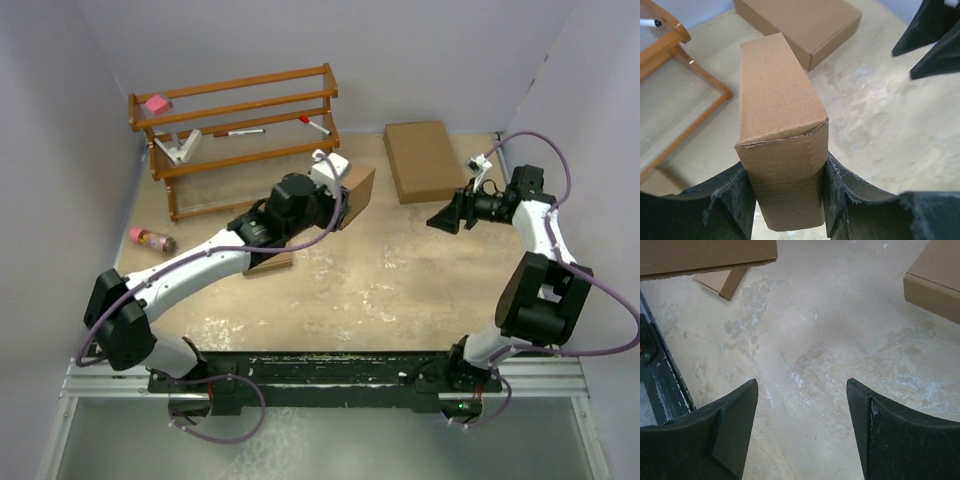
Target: Fold the paper box
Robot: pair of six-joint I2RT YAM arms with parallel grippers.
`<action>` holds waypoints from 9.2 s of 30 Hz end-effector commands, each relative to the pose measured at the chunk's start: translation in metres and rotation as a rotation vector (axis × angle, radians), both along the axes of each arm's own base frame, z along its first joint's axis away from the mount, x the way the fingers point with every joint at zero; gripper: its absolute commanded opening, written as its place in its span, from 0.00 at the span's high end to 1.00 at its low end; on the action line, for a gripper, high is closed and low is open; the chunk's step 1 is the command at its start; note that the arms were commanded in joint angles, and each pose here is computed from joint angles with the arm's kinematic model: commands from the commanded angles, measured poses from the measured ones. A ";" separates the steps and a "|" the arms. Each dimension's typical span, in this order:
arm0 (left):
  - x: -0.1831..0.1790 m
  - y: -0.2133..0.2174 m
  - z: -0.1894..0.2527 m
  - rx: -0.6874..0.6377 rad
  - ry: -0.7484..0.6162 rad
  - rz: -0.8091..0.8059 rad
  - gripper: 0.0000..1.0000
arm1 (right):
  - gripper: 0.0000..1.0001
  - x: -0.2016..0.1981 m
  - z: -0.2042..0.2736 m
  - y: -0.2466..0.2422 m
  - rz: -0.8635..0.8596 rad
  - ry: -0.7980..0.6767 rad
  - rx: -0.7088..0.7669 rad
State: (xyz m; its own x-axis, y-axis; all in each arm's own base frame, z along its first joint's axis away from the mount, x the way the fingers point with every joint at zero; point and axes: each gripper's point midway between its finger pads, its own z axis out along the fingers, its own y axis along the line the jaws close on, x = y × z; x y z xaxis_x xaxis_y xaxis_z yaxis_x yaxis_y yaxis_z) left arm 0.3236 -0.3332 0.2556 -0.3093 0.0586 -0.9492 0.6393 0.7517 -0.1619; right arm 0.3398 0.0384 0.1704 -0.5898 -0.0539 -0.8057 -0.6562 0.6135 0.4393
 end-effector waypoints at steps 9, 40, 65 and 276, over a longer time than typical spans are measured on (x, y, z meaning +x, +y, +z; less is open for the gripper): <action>0.011 -0.013 -0.083 1.002 -0.120 0.093 0.65 | 0.24 0.001 -0.007 -0.007 -0.031 0.026 0.006; -0.072 -0.014 -0.081 0.129 0.310 -0.208 0.41 | 0.53 -0.007 -0.049 0.018 0.175 -0.100 -0.234; 0.141 -0.022 -0.132 -0.309 0.436 -0.077 0.45 | 0.96 -0.084 -0.142 0.170 0.991 -0.682 -0.821; -0.039 0.112 0.176 -0.355 -0.135 -0.039 0.02 | 0.00 -0.058 0.326 0.012 -0.514 -0.680 -0.102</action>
